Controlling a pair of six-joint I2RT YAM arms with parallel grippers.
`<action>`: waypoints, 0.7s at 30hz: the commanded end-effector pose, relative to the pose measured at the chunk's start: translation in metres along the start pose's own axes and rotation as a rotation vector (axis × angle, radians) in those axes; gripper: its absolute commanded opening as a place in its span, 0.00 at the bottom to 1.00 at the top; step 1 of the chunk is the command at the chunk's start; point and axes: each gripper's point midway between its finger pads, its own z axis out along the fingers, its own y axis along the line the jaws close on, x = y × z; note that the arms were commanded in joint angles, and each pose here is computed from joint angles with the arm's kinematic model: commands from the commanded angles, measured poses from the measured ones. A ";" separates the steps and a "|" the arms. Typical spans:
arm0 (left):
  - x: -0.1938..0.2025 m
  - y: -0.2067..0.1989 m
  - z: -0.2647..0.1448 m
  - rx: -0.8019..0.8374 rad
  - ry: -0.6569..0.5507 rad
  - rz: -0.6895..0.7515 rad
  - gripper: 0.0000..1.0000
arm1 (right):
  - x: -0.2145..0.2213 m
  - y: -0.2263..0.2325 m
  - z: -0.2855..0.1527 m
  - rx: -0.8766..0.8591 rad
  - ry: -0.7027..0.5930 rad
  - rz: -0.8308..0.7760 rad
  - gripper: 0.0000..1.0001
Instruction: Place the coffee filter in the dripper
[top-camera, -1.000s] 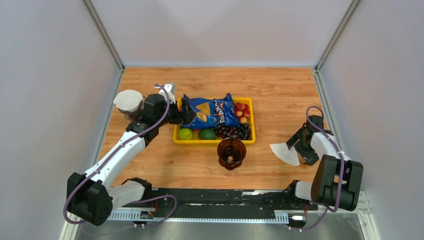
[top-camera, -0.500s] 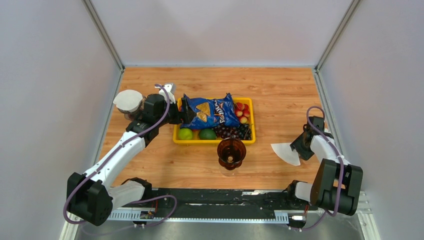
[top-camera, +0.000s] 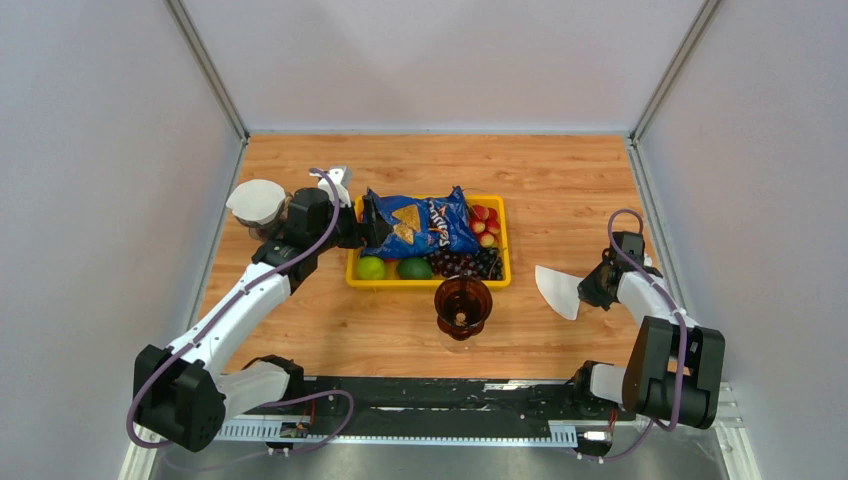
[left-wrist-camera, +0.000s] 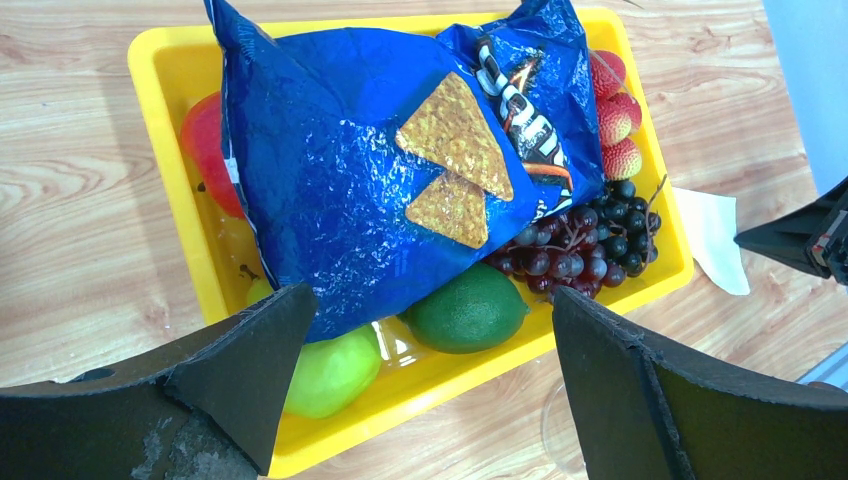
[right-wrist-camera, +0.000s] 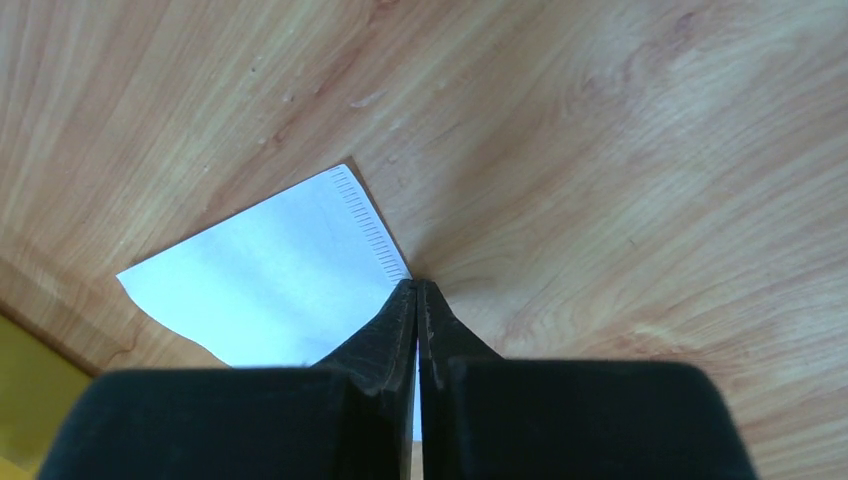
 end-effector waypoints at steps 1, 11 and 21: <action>-0.018 -0.008 -0.006 0.018 -0.058 0.009 1.00 | 0.022 0.001 0.006 -0.027 0.071 -0.019 0.00; -0.018 -0.008 -0.006 0.014 -0.060 0.005 1.00 | -0.015 0.046 -0.041 -0.268 -0.123 -0.148 0.00; -0.018 -0.008 -0.006 0.014 -0.059 0.005 1.00 | 0.000 0.045 -0.056 -0.290 -0.081 -0.190 0.29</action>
